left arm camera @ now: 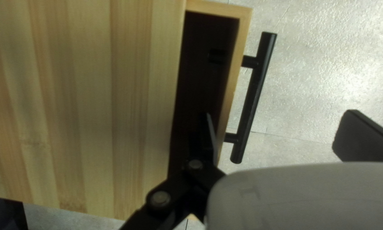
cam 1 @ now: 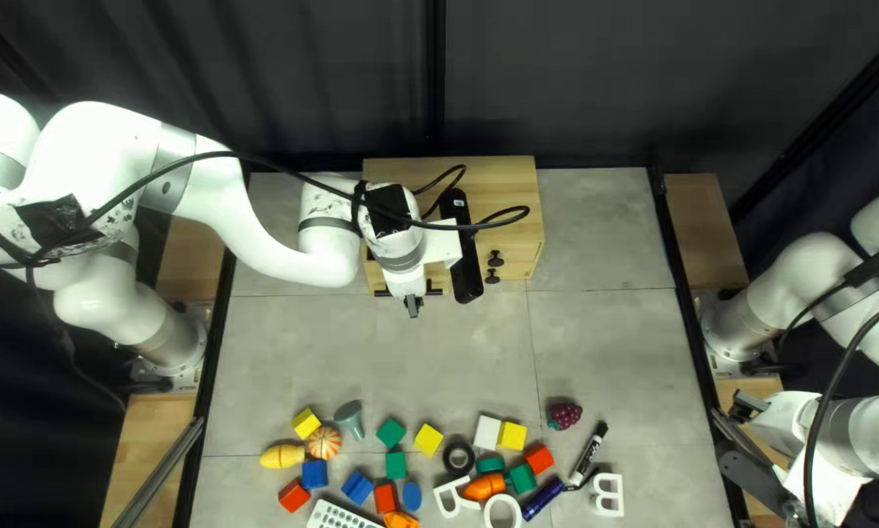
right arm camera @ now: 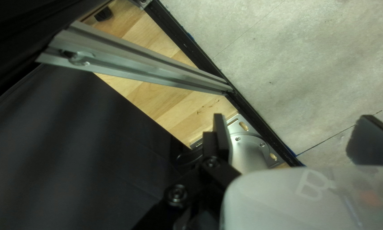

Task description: Open drawers and place objects into drawer and close

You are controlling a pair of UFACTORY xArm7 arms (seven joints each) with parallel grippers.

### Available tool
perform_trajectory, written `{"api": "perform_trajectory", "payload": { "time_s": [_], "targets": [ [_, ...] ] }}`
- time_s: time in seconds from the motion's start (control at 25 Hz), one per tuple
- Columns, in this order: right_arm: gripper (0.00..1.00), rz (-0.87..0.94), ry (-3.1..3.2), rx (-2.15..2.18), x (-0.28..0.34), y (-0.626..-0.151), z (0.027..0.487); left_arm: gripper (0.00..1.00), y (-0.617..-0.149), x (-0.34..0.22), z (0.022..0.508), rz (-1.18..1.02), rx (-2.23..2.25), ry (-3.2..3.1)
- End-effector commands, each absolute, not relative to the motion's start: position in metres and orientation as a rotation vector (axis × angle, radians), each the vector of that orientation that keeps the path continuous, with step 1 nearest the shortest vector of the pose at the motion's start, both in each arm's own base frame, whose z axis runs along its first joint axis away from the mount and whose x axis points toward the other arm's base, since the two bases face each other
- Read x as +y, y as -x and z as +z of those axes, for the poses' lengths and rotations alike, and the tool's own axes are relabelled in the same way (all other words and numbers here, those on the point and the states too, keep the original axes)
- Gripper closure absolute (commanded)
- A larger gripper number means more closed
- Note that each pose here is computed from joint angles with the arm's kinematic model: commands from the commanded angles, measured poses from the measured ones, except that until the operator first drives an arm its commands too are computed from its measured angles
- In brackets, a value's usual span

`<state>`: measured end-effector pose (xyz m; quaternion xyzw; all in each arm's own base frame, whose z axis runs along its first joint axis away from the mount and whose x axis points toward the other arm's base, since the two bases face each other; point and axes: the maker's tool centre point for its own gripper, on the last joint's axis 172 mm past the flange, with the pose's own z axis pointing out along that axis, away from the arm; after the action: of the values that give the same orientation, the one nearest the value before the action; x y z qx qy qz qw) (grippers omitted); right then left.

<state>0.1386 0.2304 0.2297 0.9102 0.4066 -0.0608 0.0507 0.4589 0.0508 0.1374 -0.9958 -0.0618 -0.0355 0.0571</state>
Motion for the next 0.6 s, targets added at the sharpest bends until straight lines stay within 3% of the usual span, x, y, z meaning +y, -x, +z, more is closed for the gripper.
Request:
{"api": "perform_trajectory", "payload": {
  "time_s": [0.04,0.6],
  "targets": [
    [0.0,-0.185,-2.771,1.238,0.2304,-0.1386,0.2297,0.0,-0.4587,0.0513,0.1355,-0.107,-0.187,3.023],
    [0.0,-0.185,-2.771,1.238,0.2304,-0.1386,0.2297,0.0,-0.4602,0.052,0.1303,-0.076,-0.158,3.083]
  ]
}}
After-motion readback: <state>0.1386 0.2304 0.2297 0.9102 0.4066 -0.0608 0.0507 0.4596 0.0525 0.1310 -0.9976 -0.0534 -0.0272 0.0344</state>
